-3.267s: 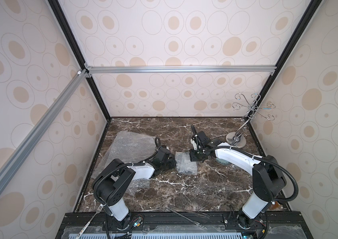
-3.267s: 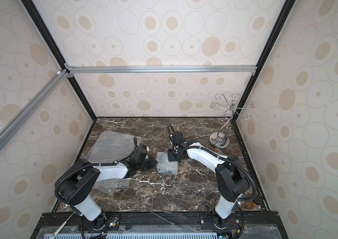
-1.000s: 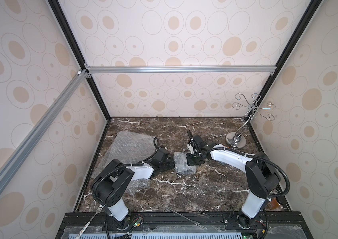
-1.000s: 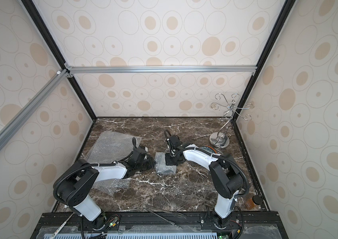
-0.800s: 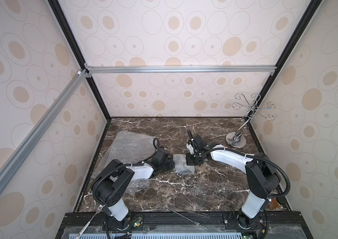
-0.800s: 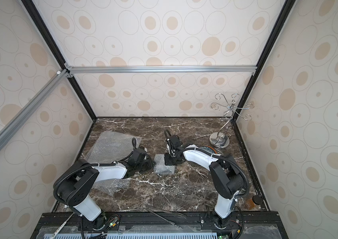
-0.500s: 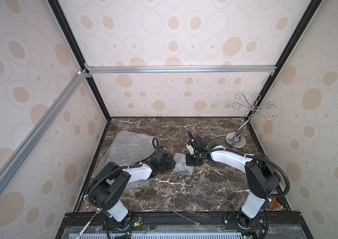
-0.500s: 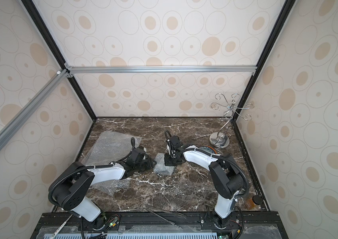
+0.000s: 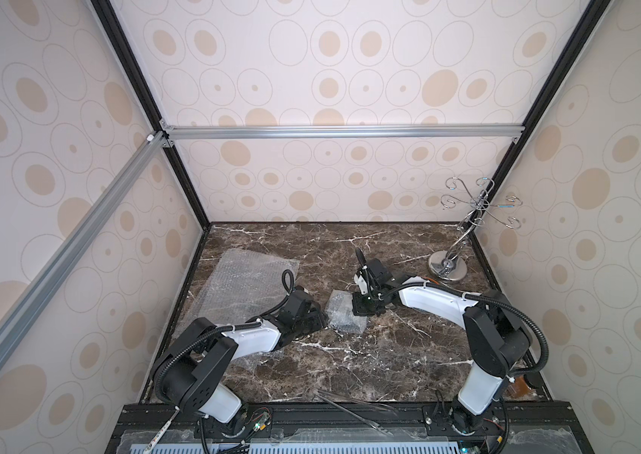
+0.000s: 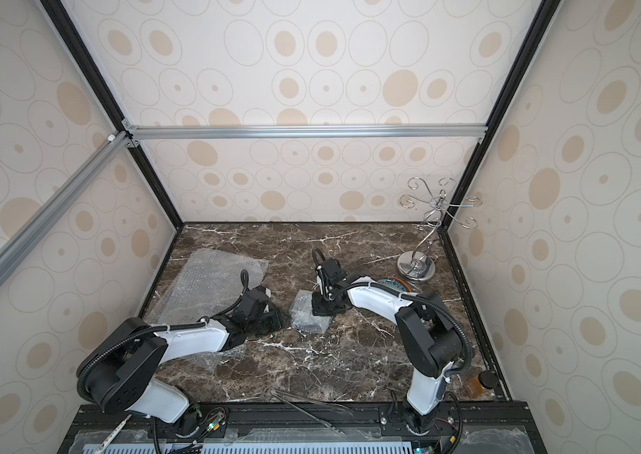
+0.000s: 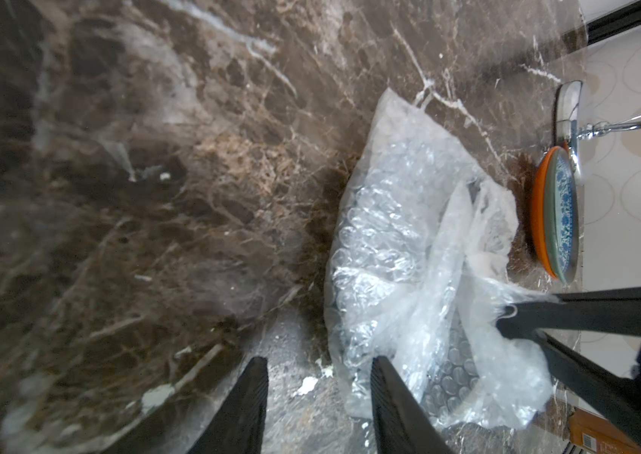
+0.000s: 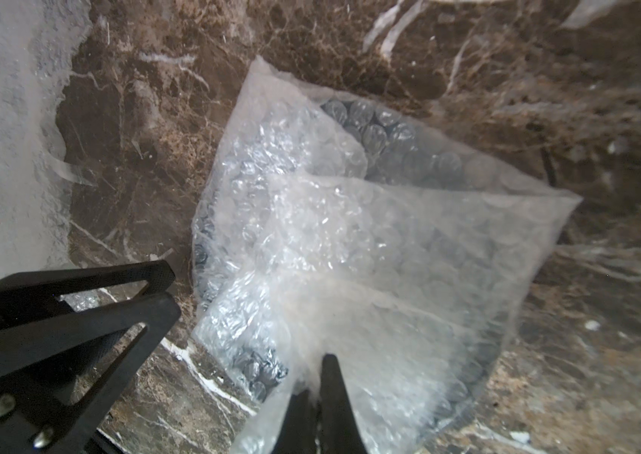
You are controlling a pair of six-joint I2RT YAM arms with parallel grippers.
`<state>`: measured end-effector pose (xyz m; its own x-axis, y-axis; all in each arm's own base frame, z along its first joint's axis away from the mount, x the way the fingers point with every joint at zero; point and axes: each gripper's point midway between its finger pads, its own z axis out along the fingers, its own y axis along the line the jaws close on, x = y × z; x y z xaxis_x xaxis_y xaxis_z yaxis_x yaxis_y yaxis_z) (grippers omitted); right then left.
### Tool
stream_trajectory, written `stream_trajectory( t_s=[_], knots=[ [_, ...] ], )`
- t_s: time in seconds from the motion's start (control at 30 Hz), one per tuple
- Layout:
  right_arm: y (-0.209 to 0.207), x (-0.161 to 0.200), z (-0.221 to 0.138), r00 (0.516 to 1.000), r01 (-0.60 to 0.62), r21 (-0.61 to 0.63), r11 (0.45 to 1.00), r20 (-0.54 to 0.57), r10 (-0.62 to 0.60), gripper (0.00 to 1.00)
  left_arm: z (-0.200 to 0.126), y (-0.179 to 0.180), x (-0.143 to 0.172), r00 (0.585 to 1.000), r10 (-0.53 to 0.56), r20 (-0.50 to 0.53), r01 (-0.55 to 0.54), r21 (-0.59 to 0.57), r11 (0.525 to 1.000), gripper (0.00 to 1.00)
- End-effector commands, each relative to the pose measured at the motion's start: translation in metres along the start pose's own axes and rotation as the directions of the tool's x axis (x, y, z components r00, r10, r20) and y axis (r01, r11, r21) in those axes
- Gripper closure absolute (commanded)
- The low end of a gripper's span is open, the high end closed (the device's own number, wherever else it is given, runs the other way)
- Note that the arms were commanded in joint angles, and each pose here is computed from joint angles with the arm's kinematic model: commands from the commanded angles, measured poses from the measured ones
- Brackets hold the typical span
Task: Unpack dinner plates from bubble wrap
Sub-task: Unwrap the bubble wrap at the center of the board.
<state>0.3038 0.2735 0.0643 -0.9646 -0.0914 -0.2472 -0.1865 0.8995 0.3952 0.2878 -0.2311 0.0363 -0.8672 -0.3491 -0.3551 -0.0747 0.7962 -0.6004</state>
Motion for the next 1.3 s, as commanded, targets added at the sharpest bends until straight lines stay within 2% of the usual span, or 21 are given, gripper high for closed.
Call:
stream_trajectory(
  t_s=[0.0, 0.37, 0.57, 0.83, 0.87, 1.03, 1.27],
  knots=[
    [0.001, 0.004, 0.005, 1.000, -0.008, 0.000, 1.000, -0.015, 0.008, 1.00, 0.005, -0.010, -0.004, 1.000, -0.026, 0.012, 0.025, 0.056, 0.998, 0.57],
    [0.003, 0.009, 0.009, 1.000, 0.003, 0.005, 1.000, -0.027, -0.003, 1.00, 0.015, -0.020, -0.008, 1.000, -0.023, 0.009, 0.022, 0.093, 0.995, 0.59],
    [0.005, 0.008, 0.010, 0.999, 0.008, 0.002, 1.000, -0.032, -0.008, 1.00, 0.024, -0.013, -0.008, 1.000, -0.005, 0.012, 0.004, 0.065, 0.998, 0.70],
    [0.008, 0.007, 0.011, 1.000, 0.005, -0.017, 1.000, -0.027, -0.005, 1.00, 0.029, -0.010, -0.008, 1.000, -0.004, 0.015, 0.003, 0.054, 0.999, 0.97],
    [0.012, 0.006, 0.009, 1.000, 0.005, -0.035, 0.999, -0.022, -0.006, 1.00, 0.030, -0.009, -0.008, 1.000, -0.004, 0.014, 0.003, 0.049, 0.999, 1.00],
    [0.026, 0.001, 0.000, 1.000, 0.002, -0.121, 0.993, -0.017, -0.004, 1.00, 0.029, -0.002, -0.007, 1.000, 0.006, 0.009, -0.006, 0.010, 1.000, 1.00],
    [0.046, -0.014, -0.026, 0.997, -0.065, -0.344, 0.937, 0.021, 0.077, 1.00, 0.029, 0.008, -0.002, 1.000, 0.001, -0.009, -0.001, -0.029, 1.000, 1.00]
  ],
)
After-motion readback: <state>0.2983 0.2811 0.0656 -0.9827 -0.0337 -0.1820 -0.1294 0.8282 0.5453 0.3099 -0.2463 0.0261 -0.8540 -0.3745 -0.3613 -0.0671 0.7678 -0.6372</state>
